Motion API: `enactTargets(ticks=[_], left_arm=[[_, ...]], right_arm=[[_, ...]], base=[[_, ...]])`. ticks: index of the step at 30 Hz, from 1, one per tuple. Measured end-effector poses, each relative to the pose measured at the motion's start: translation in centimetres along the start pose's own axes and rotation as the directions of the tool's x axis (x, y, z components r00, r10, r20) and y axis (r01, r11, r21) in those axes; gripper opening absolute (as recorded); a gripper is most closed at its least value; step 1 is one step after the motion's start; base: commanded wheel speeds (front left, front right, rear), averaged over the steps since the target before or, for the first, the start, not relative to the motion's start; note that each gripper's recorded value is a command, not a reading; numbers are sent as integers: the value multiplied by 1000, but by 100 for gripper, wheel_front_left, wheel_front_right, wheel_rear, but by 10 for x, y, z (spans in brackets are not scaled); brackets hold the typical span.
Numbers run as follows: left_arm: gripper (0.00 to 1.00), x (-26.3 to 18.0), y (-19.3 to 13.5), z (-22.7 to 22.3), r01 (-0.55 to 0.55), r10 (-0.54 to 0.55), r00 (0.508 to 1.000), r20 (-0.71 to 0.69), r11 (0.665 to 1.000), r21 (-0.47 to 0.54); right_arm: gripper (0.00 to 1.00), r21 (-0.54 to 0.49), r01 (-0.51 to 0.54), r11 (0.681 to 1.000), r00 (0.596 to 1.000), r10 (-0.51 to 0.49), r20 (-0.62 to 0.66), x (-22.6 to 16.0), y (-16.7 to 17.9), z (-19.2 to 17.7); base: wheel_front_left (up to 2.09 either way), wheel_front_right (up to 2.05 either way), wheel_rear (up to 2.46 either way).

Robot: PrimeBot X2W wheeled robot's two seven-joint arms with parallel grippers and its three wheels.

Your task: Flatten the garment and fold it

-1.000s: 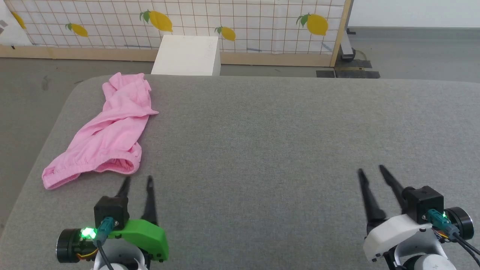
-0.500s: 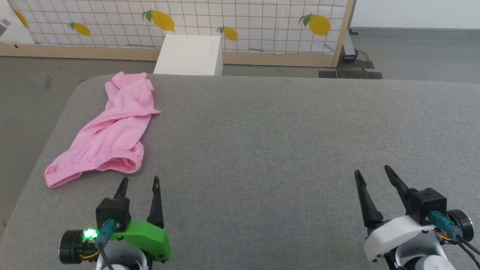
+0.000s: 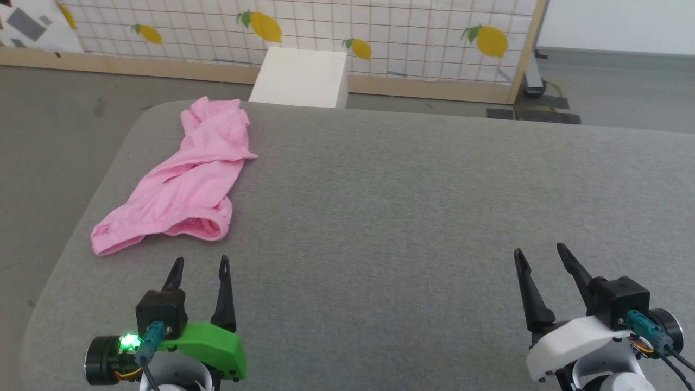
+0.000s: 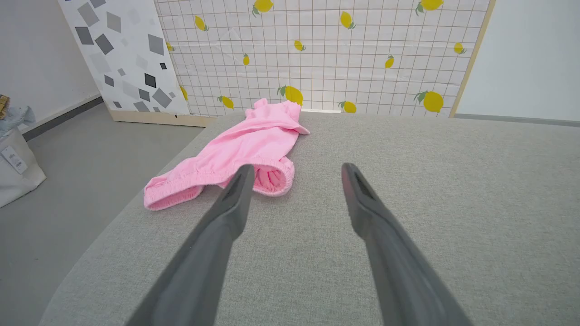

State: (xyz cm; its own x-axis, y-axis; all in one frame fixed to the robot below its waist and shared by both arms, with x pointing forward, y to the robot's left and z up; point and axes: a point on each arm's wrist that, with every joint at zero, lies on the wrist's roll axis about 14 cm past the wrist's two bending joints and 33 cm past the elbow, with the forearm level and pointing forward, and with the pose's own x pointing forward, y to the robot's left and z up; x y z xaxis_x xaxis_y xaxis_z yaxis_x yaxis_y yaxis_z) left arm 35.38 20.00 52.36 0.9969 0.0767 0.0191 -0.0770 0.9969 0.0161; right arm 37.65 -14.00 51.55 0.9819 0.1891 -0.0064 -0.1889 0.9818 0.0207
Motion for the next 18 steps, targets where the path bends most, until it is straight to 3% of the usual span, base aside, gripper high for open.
enactTargets(ticks=[18], left_arm=[[100,-30,39,-3,-131,131,991,14,991,-8]], right_arm=[[100,35,-118,992,993,118,9,15,39,-4]], base=[[0,0,0]])
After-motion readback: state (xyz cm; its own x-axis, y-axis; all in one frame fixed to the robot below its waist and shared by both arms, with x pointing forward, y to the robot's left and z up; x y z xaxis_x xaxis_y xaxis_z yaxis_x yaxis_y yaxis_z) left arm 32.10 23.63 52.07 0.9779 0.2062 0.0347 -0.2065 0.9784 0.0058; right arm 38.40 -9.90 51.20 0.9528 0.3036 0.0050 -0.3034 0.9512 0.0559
